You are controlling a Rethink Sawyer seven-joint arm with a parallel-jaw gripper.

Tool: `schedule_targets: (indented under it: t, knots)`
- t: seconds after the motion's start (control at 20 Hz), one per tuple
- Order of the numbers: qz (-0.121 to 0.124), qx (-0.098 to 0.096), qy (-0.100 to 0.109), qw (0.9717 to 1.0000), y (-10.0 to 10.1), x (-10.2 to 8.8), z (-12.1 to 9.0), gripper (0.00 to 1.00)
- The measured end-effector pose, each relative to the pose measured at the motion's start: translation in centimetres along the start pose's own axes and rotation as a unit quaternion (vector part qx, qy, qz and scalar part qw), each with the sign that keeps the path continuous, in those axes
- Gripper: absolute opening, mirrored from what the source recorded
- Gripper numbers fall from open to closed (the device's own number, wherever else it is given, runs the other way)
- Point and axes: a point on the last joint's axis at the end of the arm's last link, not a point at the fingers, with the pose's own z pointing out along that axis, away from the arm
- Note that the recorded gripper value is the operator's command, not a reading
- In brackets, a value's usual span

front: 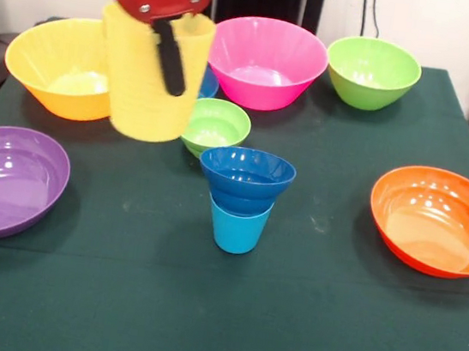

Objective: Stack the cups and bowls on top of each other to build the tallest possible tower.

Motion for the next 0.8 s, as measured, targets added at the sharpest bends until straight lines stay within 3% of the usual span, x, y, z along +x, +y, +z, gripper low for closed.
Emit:
schedule_targets:
  t: [0.3, 0.8]
  knots:
    - [-0.004, -0.005, -0.002, 1.0000, 0.1, 2.5, -1.2, 0.00]
    - [-0.005, -0.021, -0.015, 0.9997, 0.0, 3.5, -2.3, 0.00]
